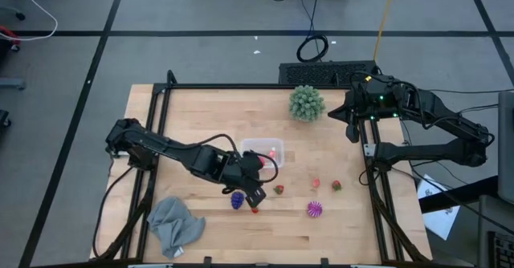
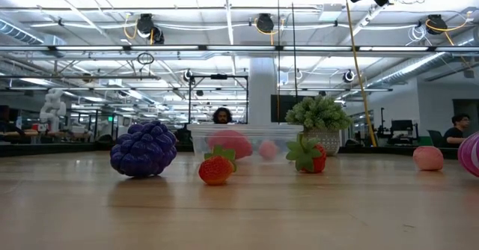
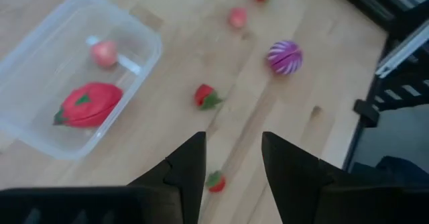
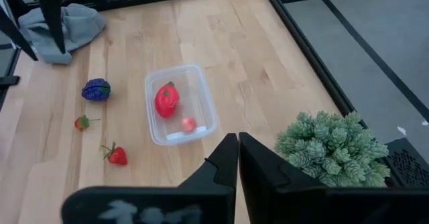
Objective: Pick and placing Produce into tupperware
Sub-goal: Put the purple grapes into the transparent bin
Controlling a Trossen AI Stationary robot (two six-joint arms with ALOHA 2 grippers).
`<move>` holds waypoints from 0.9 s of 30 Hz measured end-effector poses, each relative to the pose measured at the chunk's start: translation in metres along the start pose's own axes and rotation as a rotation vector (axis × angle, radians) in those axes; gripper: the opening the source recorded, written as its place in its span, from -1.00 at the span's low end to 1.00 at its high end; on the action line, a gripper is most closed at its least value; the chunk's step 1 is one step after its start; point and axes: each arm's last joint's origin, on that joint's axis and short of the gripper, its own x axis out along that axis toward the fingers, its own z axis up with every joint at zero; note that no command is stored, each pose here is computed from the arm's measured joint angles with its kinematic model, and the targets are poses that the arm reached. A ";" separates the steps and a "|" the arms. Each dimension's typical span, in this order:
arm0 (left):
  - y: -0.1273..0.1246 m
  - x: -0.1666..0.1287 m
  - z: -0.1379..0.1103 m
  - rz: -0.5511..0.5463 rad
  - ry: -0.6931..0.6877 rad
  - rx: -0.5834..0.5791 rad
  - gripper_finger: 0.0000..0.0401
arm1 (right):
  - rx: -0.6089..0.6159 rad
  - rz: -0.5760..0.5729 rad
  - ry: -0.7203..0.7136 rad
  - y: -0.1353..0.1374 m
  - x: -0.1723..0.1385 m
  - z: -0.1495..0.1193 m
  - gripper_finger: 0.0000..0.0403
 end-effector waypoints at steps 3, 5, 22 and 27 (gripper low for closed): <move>0.001 0.000 0.001 0.015 -0.017 -0.001 -0.27 | 0.000 0.000 0.000 0.000 0.000 0.000 -0.98; 0.002 0.000 0.001 0.033 -0.026 0.000 -0.27 | -0.002 0.000 0.000 0.000 0.000 0.000 -0.98; 0.016 0.031 -0.043 0.437 0.162 -0.642 -0.27 | -0.061 0.000 0.002 0.000 0.000 0.000 -0.98; 0.014 0.056 -0.053 0.483 0.233 -0.662 -0.27 | -0.060 0.001 0.004 0.000 0.000 -0.001 -0.98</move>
